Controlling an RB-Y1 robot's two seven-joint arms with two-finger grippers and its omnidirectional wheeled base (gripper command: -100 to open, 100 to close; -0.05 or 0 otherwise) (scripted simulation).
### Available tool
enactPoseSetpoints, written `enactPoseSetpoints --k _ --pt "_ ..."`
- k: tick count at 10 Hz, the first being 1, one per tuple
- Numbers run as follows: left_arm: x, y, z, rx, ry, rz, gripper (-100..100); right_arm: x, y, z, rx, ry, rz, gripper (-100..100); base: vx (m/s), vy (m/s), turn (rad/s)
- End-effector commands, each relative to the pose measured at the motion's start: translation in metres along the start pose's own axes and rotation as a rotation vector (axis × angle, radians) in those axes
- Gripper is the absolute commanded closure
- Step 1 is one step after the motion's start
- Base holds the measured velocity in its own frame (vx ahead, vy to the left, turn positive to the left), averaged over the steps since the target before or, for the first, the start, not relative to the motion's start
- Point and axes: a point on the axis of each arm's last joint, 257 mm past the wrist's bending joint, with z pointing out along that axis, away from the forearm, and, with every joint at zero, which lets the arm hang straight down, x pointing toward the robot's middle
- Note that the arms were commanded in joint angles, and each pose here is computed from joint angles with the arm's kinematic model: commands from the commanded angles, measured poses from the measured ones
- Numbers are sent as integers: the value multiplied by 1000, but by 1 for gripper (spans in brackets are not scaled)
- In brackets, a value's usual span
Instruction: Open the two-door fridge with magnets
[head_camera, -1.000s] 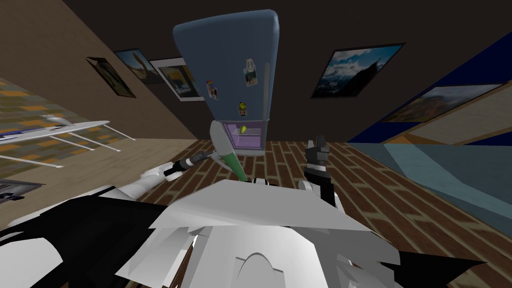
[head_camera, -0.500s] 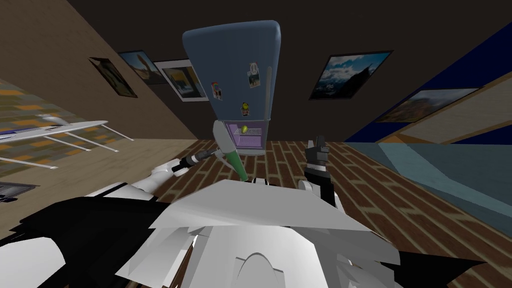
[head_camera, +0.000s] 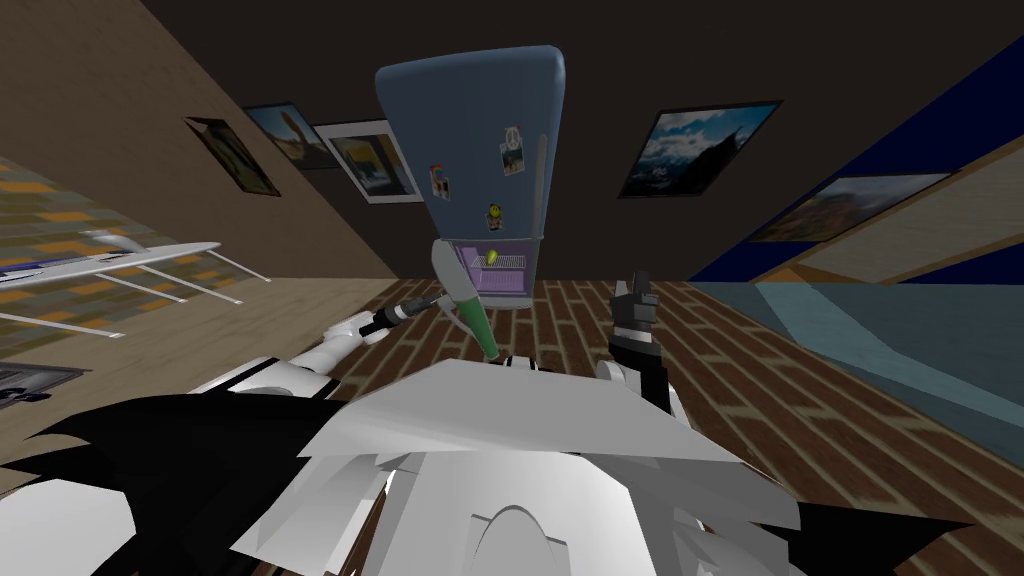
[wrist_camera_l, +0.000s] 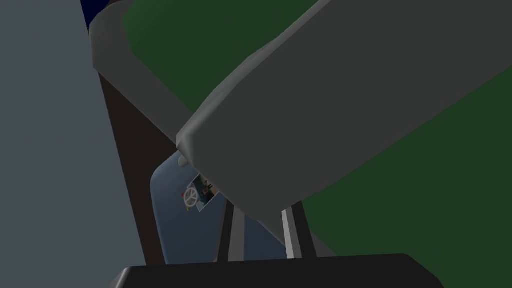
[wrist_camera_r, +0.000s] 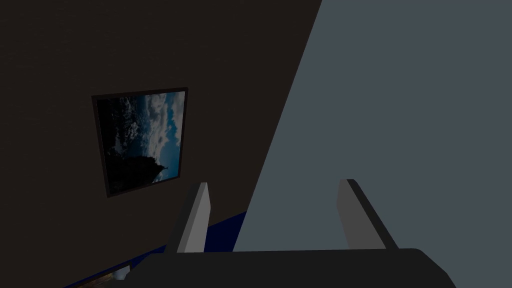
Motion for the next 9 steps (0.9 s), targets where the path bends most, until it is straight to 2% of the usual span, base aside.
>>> enactPoseSetpoints --k 1,2,3,6,7,8,9 --pt "13 5 10 5 27 -26 100 0 0 0 0 0 0 0 -57 59 -13" --pt "13 6 19 7 30 -30 100 0 0 0 0 0 0 0 -61 65 -5" --pt "-3 4 15 4 5 -7 100 0 0 0 0 0 0 0 -18 37 -27" --pt "22 -10 16 55 87 -13 100 0 0 0 0 0 0 0 -17 211 -4" --pt "22 -10 16 55 87 -13 100 0 0 0 0 0 -1 0 -59 237 17" --pt "30 -14 16 73 115 -15 100 0 0 0 0 0 0 0 -103 171 -2" --pt "4 -24 14 72 93 -1 -100 0 0 0 0 0 0 0 -24 51 70"
